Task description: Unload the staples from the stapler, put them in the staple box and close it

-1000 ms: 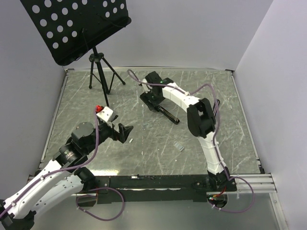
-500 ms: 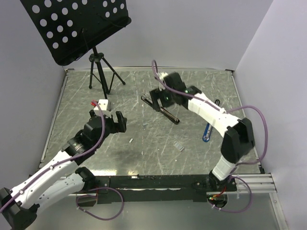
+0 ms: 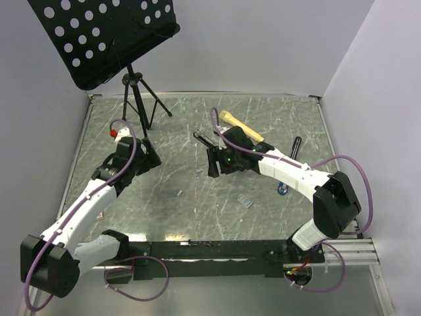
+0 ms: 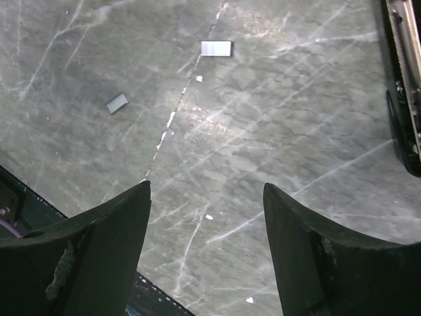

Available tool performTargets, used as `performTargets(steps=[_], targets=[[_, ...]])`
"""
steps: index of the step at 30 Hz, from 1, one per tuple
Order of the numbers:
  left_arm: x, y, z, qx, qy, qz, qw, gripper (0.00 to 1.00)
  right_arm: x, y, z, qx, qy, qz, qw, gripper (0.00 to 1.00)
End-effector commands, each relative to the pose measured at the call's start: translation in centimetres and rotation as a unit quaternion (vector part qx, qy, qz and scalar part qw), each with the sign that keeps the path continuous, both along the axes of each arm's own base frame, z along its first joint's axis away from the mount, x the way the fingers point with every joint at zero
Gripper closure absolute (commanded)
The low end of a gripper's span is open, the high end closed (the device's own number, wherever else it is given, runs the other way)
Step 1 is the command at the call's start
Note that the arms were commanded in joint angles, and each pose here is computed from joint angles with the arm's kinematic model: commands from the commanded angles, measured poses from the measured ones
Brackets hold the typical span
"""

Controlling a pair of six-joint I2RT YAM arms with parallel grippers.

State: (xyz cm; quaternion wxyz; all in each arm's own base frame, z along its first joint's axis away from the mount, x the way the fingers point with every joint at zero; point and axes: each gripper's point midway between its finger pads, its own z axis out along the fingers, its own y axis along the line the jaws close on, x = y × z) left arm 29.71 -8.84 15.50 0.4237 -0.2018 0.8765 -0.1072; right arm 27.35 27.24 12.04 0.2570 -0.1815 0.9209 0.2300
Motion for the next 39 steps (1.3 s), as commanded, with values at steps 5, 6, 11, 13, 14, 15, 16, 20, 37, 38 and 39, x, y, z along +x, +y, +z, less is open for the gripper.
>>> performTargets(steps=[5, 6, 11, 13, 14, 15, 16, 20, 37, 38, 39], targets=[[0.6, -1.2, -0.2, -0.010, 0.010, -0.068, 0.998, 0.10, 1.7, 2.5, 0.3, -0.034, -0.023, -0.009, 0.999, 0.27], [0.5, -1.2, -0.5, -0.006, 0.014, -0.075, 0.997, 0.13, 1.6, 3.0, -0.2, -0.038, -0.017, -0.004, 0.999, 0.27], [0.0, -0.9, -0.5, 0.002, 0.003, -0.080, 0.997, 0.18, 1.0, 5.4, -1.2, -0.050, -0.008, 0.027, 0.998, 0.28], [0.1, 0.0, 1.1, 0.008, -0.025, -0.054, 0.998, 0.16, 0.6, 6.6, -1.2, -0.052, -0.007, 0.041, 0.998, 0.28], [0.2, 0.4, 1.8, 0.011, -0.037, -0.044, 0.998, 0.16, 0.4, 7.0, -2.2, -0.061, -0.001, 0.049, 0.997, 0.28], [0.2, 1.0, 2.4, 0.015, -0.049, -0.030, 0.998, 0.15, 0.1, 7.3, -2.4, -0.066, 0.000, 0.056, 0.996, 0.28], [0.1, 1.9, 3.5, 0.023, -0.071, -0.008, 0.997, 0.14, -0.3, 8.2, -2.3, -0.066, -0.004, 0.070, 0.995, 0.28], [-0.6, 3.9, 6.0, 0.027, -0.120, 0.041, 0.992, 0.13, -1.1, 10.0, -3.7, -0.078, -0.005, 0.108, 0.991, 0.29], [-3.1, 7.9, 10.4, 0.025, -0.218, 0.133, 0.966, 0.04, -2.1, 14.8, -7.0, -0.116, -0.029, 0.205, 0.972, 0.35], [-3.0, 7.9, 10.4, 0.025, -0.218, 0.132, 0.967, 0.04, -2.4, 15.0, -7.3, -0.115, -0.026, 0.212, 0.970, 0.35], [-3.0, 7.9, 10.3, 0.026, -0.217, 0.132, 0.967, 0.03, -2.6, 15.3, -7.3, -0.112, -0.027, 0.217, 0.969, 0.35]])
